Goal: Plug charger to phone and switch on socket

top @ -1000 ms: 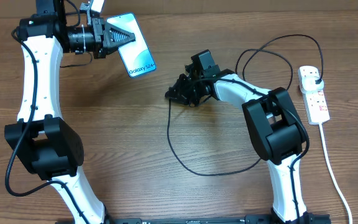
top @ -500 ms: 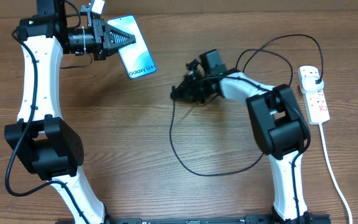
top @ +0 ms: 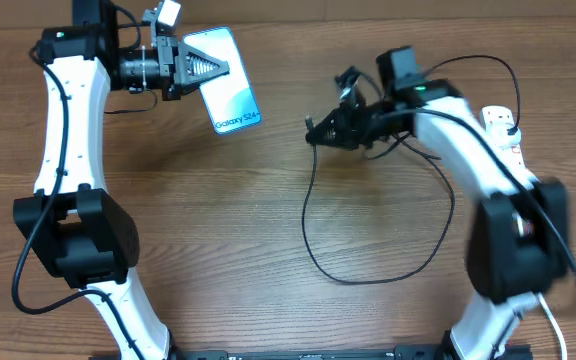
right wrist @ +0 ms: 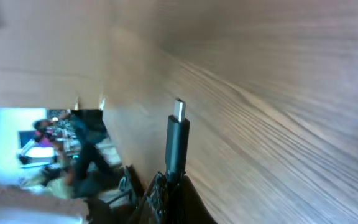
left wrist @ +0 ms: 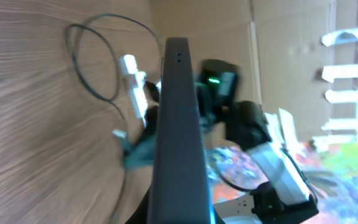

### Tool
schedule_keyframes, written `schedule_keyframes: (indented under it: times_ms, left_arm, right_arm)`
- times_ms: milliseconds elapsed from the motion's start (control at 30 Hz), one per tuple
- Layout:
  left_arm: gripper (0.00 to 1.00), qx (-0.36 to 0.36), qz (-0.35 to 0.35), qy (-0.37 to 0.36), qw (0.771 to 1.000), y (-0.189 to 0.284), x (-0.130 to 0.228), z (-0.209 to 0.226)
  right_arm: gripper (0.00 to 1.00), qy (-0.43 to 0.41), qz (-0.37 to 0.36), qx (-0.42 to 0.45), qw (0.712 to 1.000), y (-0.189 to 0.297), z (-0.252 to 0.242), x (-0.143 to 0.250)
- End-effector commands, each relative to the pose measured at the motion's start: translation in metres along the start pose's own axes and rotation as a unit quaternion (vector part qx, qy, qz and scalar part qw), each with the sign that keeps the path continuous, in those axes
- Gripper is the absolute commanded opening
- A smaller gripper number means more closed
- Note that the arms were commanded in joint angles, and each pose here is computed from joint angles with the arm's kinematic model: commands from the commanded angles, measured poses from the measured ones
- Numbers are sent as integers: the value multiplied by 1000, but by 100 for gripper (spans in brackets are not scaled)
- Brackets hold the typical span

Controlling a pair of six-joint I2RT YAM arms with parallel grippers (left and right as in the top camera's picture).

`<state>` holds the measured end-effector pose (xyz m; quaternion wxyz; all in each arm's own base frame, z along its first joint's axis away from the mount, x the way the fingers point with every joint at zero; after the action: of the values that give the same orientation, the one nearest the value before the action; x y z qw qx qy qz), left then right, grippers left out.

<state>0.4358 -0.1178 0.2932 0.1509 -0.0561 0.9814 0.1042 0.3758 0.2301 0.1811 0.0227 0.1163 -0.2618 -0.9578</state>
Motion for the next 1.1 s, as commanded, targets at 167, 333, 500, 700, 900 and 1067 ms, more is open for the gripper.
schedule_keyframes:
  times_ms: [167,333,500,700,900,1067]
  left_arm:
    - [4,103,21,-54,993,-21,11,-53]
    - [4,122,40,-59,990,-36,19,-63]
    - [4,126,57,-44,989,-48,24,-67]
    - [4,130,69,-34,989,-57,24,-70]
    - [4,131,76,-31,988,-62,25,-73]
    - [4,132,78,-29,988,-64,26,-73]
  right_arm:
    - [4,109,-40,7,993,65,78,42]
    - [4,107,-51,-1,993,69,90,72]
    - [4,85,-81,-24,993,56,101,90]
    - [4,65,-102,-27,992,26,116,95]
    - [4,57,-123,-30,990,12,134,92]
    - [4,34,-134,-25,990,11,133,89]
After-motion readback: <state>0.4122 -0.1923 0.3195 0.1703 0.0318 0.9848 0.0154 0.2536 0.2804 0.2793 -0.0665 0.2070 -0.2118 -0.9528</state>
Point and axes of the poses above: each gripper's point midway between its finger pads, its own y axis back along the fingers, its own z axis along the line the jaws close on, x = y × z, the point moved 1 cm from there along y, back along the fingers, and after that the axes turned 4 degrees about -y, right-handed, at the moved point
